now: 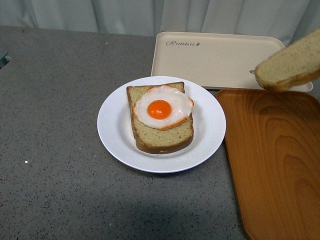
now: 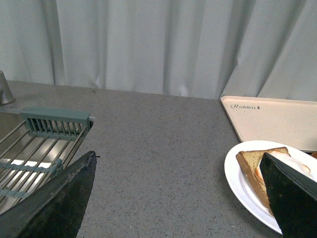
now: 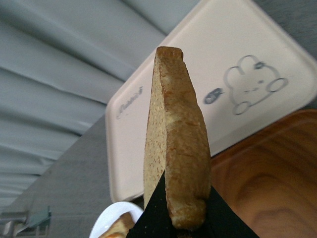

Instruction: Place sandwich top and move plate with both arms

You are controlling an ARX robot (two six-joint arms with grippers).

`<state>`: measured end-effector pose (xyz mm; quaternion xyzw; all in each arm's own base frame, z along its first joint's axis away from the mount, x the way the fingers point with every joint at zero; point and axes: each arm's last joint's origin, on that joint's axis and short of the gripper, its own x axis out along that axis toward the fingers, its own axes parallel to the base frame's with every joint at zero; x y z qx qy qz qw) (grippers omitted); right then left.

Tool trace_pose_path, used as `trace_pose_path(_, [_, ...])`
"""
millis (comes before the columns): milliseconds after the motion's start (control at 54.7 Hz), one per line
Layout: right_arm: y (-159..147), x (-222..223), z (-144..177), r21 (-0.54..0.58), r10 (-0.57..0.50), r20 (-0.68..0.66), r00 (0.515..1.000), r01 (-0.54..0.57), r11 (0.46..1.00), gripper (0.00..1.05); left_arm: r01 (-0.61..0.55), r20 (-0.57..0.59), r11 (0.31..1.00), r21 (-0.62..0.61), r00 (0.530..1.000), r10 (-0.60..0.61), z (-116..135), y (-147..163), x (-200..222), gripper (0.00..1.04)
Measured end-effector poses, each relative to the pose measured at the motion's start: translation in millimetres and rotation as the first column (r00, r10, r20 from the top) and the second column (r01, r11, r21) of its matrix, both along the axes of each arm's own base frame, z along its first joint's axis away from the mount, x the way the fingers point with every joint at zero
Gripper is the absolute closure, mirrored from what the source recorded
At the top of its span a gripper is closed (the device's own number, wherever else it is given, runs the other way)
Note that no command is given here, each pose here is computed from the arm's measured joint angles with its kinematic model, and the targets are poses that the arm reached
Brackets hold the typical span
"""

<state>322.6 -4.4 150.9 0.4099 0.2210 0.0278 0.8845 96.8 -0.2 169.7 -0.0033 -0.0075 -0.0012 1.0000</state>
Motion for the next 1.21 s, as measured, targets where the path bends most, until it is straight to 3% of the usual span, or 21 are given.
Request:
trace_pose_path(365, [96.5, 6.8, 20.5, 0.045, 0.245, 0.113, 0.963, -0.251, 0.967, 1.02, 0.000, 0.000, 1.000, 0.000, 1.000, 0.000, 0.0, 0.0, 0.0, 0.06])
trace_pose_path(676, [162.4, 10.5, -26.1, 0.036, 0.377, -0.005, 0.926, -0.377, 0.926, 1.02, 0.000, 0.000, 1.000, 0.000, 1.000, 0.000, 0.0, 0.0, 0.0, 0.06])
trace_pose_path(1042, [159.2, -7.8, -59.2, -0.017, 0.378, -0.098, 0.921, -0.381, 0.924, 1.02, 0.000, 0.000, 1.000, 0.000, 1.000, 0.000, 0.0, 0.0, 0.0, 0.06])
trace_pose_path(1206, [146.2, -9.0, -66.3, -0.063, 0.342, -0.144, 0.929, -0.353, 0.933, 0.75, 0.000, 0.000, 1.000, 0.000, 1.000, 0.000, 0.0, 0.0, 0.0, 0.06])
